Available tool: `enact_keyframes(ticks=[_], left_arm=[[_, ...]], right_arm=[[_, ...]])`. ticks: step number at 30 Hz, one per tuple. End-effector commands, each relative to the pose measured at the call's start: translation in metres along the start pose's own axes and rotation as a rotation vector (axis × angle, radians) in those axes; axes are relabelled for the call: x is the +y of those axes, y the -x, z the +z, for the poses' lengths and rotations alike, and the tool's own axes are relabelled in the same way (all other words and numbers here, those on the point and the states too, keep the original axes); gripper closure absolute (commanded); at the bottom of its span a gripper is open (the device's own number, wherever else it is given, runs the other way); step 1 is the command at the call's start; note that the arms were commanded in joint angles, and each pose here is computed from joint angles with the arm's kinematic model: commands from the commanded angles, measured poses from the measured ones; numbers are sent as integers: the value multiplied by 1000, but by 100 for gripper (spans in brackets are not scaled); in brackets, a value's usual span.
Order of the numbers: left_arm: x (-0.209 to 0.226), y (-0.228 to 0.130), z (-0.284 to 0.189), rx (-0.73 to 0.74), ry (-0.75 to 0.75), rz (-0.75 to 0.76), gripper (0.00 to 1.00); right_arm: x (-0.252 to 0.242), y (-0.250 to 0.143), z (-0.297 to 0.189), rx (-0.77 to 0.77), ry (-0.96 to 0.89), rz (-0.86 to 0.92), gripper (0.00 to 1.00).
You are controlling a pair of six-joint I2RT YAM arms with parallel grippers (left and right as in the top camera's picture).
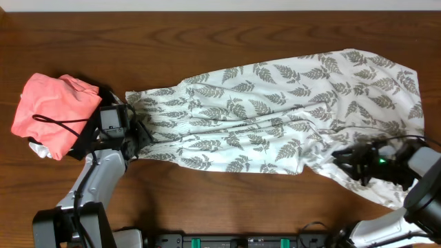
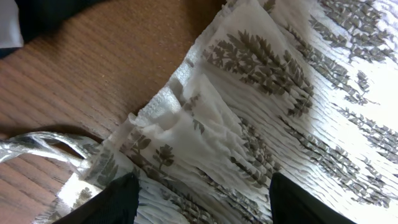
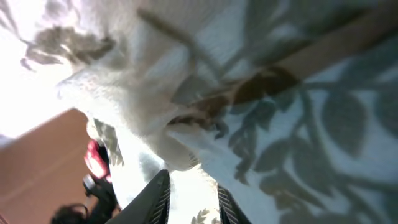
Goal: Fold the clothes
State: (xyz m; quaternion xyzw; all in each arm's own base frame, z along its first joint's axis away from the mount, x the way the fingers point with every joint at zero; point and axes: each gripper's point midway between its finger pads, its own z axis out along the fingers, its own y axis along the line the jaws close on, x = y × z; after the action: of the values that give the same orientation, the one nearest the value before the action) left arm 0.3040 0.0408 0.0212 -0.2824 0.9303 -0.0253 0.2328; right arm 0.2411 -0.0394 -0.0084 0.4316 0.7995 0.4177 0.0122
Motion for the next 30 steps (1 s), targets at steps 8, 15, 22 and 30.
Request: enact_keyframes(ticks=[8,15,22,30], left_arm=[[3,-2,2,10,12,7,32],[3,-2,2,13,13,7,32],[3,-2,2,13,13,7,32],[-30,-10,-5,72,-169,48,33]], right_arm=[[-96,67,-53,-201,-596,33,67],[-79,95,-88,-250,-694,-8,65],[-55,96,-95,-224,-708,-54,64],[-17,94,-102,-287,-752,-190,61]])
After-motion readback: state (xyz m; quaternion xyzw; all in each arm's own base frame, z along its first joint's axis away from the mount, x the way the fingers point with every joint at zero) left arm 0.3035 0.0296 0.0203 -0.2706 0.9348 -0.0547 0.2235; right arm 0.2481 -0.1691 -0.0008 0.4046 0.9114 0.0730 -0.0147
